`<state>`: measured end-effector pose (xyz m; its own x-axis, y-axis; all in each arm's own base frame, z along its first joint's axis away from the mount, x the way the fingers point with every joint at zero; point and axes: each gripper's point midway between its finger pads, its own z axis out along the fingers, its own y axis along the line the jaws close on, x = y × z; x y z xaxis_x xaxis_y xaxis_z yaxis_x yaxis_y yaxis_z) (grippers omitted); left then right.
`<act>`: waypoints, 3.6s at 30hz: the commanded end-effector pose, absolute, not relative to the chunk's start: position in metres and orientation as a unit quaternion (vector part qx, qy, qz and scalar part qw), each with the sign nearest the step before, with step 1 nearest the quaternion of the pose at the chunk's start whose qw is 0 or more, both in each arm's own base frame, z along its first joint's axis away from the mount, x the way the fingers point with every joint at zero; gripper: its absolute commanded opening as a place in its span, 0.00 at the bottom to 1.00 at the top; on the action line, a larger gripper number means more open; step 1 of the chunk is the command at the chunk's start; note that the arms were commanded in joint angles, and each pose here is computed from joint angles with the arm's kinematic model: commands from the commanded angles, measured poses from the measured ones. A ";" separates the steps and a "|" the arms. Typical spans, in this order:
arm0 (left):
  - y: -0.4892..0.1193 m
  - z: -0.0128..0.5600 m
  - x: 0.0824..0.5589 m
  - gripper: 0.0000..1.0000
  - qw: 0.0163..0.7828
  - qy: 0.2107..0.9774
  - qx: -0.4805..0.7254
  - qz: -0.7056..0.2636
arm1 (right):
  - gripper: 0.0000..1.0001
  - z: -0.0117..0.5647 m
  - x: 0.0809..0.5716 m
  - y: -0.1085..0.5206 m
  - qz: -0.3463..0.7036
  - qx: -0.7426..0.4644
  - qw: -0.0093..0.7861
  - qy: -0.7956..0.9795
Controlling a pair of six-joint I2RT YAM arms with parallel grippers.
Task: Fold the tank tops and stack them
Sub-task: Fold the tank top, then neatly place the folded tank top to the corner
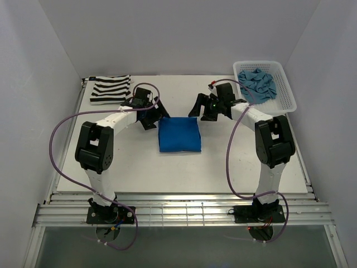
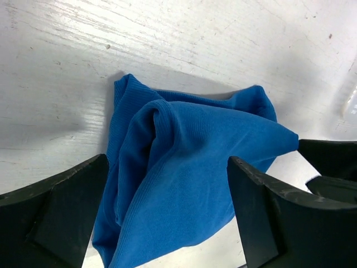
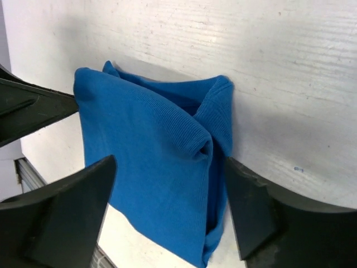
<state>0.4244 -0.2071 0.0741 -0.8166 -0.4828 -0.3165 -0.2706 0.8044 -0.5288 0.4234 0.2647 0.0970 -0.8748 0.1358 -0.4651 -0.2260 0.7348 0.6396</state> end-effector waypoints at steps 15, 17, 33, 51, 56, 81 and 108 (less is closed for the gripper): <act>-0.240 0.124 0.431 0.98 0.241 0.898 -0.141 -0.340 | 0.90 0.155 0.396 0.297 0.467 -0.078 0.264 0.840; -0.242 0.123 0.440 0.98 0.244 0.897 -0.140 -0.340 | 0.90 0.150 0.399 0.300 0.470 -0.078 0.258 0.840; -0.226 0.057 0.456 0.98 0.209 0.925 -0.178 -0.262 | 0.90 0.078 0.453 0.299 0.427 -0.030 0.235 0.873; -0.221 0.137 0.425 0.98 0.263 0.914 -0.110 -0.288 | 0.90 0.180 0.424 0.279 0.423 -0.073 0.333 0.840; -0.202 0.133 0.392 0.98 0.267 0.920 -0.111 -0.263 | 0.90 0.163 0.379 0.257 0.406 -0.067 0.328 0.850; -0.208 0.035 0.375 0.98 0.176 0.951 -0.054 -0.249 | 0.90 0.195 0.301 0.182 0.272 -0.107 0.390 0.873; -0.228 -0.026 0.361 0.77 0.124 0.942 -0.050 -0.308 | 0.90 0.221 0.306 0.180 0.264 -0.114 0.416 0.862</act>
